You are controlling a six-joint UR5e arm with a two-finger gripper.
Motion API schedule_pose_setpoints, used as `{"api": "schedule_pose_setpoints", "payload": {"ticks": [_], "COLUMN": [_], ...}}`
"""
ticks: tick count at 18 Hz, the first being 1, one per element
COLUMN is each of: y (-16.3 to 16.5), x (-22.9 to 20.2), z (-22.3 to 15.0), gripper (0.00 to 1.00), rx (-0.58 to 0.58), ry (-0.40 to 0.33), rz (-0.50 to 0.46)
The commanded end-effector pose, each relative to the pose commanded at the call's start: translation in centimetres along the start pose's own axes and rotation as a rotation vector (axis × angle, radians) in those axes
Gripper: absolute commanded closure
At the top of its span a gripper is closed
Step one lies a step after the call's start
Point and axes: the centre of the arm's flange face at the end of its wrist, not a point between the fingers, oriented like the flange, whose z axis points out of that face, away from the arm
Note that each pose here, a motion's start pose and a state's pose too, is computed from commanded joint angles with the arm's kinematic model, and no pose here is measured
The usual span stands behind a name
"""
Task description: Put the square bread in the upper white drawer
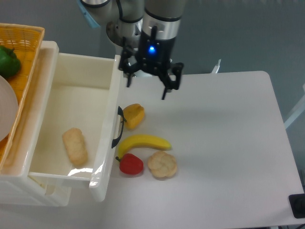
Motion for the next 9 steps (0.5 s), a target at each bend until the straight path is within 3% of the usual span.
{"api": "schedule_pose_setpoints", "payload": {"ticks": [3, 9], "y": [0.3, 1.1], "x": [-1.9, -3.8], "z": [0.4, 1.2], "gripper": [0.00, 0.00], "rx": [-0.006, -0.040], "ry": [-0.070, -0.109], "rz": [0.003, -0.016]}}
